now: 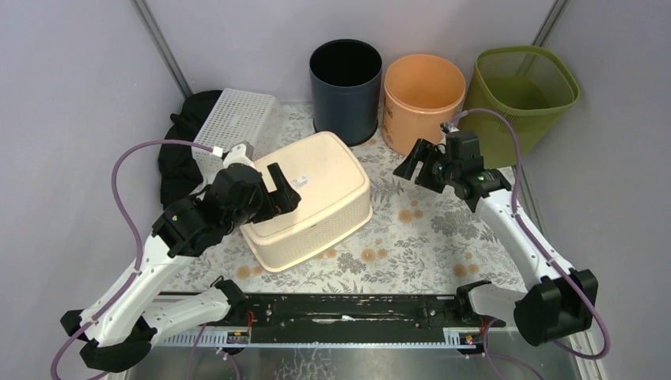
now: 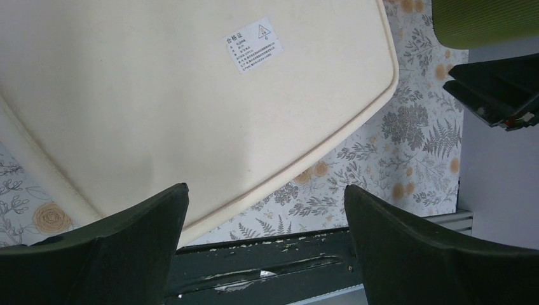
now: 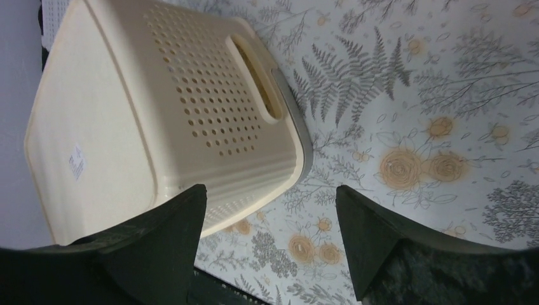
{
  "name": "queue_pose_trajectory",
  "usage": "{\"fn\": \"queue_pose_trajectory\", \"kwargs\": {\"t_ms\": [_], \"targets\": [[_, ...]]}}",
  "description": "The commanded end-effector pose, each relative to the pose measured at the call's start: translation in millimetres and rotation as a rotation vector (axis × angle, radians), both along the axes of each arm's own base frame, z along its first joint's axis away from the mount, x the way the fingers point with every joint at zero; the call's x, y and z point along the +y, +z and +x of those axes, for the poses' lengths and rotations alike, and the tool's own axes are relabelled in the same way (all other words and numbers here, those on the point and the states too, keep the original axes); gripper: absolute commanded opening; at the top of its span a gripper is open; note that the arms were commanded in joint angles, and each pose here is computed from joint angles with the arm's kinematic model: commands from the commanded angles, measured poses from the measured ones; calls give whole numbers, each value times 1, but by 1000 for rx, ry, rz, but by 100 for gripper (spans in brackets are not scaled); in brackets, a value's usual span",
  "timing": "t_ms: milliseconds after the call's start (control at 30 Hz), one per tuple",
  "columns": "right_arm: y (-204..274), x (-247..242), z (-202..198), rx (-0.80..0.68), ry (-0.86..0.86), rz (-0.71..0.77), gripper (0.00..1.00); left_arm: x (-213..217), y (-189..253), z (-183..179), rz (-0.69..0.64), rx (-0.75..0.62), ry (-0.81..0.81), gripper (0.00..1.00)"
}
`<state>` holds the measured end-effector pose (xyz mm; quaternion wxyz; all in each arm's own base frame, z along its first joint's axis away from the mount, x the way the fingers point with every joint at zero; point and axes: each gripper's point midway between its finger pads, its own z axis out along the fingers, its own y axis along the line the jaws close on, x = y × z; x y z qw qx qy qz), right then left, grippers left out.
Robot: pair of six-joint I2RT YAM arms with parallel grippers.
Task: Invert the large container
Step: Move the container to the center of the board.
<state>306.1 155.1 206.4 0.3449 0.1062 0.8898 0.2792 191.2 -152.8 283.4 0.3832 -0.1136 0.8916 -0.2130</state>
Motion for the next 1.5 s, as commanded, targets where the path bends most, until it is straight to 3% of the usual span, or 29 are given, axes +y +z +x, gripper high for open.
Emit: {"fn": "queue_pose_trajectory", "kwargs": {"t_ms": [0, 267, 733, 900, 1000, 1467], "targets": [[6, 29, 8, -37, 132, 137, 81, -3, 3, 3, -10, -31, -15, 100], [-23, 49, 20, 9, 204, 202, 79, -3, 1, 0, -16, -28, -22, 100], [-68, 54, -8, 78, 250, 246, 77, -12, -11, 3, -15, -3, -42, 100], [-64, 53, 7, 68, 220, 221, 85, -12, -13, 2, -9, 1, -45, 100], [-61, 55, 14, 66, 214, 227, 100, -11, -15, 1, -11, 5, -42, 100], [-64, 68, 42, 53, 227, 266, 99, -15, -23, 2, -10, 19, -51, 100]]}}
